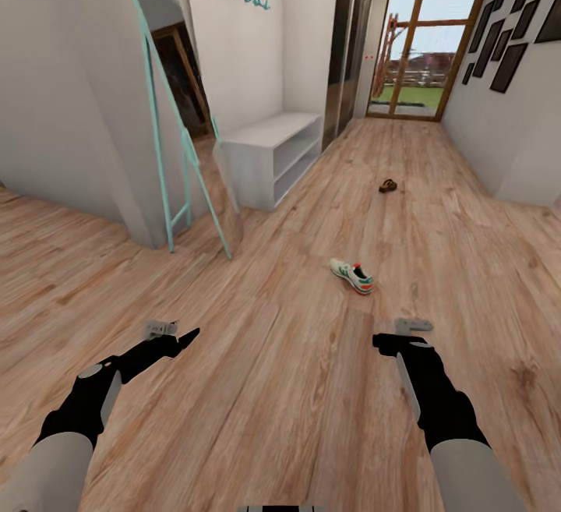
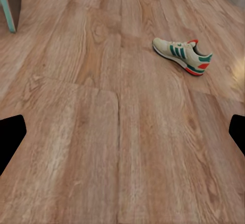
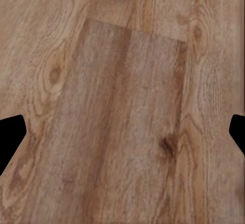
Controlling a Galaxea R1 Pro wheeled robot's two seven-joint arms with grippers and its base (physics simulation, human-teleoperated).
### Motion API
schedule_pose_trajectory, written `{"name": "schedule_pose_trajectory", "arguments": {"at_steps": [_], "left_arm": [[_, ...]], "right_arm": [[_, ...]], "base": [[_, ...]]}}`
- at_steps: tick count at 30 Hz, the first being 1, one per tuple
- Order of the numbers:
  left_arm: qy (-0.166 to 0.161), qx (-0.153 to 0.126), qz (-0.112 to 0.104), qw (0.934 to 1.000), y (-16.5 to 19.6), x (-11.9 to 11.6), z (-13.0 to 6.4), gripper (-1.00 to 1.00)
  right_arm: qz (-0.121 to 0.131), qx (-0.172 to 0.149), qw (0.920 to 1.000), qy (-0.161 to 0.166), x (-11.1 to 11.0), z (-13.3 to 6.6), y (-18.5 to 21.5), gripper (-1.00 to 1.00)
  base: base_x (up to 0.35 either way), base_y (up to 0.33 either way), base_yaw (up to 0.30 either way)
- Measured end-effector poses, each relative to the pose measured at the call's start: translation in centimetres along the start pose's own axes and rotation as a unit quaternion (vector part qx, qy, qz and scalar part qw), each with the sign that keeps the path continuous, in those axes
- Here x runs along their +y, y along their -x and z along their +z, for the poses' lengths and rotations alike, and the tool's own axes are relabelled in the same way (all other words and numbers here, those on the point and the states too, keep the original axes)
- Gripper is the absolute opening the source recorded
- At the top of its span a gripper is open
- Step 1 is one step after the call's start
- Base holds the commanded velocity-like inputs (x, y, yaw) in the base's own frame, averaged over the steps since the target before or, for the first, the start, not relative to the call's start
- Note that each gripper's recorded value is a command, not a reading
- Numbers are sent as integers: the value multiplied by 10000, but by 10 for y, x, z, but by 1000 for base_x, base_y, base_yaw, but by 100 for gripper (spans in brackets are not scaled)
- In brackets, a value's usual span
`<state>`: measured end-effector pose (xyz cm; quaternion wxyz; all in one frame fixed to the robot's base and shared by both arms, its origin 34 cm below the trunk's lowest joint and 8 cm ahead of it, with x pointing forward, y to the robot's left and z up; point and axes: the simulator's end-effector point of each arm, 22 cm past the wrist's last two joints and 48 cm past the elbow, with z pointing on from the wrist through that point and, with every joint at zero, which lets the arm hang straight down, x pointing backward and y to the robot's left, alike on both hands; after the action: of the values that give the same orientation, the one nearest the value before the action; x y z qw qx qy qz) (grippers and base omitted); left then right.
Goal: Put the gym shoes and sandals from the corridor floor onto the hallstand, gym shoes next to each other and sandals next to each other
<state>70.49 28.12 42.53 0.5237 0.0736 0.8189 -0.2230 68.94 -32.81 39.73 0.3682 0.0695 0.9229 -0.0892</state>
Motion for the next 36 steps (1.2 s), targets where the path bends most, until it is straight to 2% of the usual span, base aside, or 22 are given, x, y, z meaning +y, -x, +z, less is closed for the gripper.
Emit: {"name": "schedule_pose_trajectory", "arguments": {"at_steps": [12,36], "left_arm": [[1,-7,-12,10000,0,0,0,100],[14,-15,-26,10000,1,1,-1,100]], "right_arm": [[-2,-1,10000,3,0,0,0,100],[-9,4,10000,6,1,0,0,100]], "base": [[285,-275,30],[292,-251,273]]}}
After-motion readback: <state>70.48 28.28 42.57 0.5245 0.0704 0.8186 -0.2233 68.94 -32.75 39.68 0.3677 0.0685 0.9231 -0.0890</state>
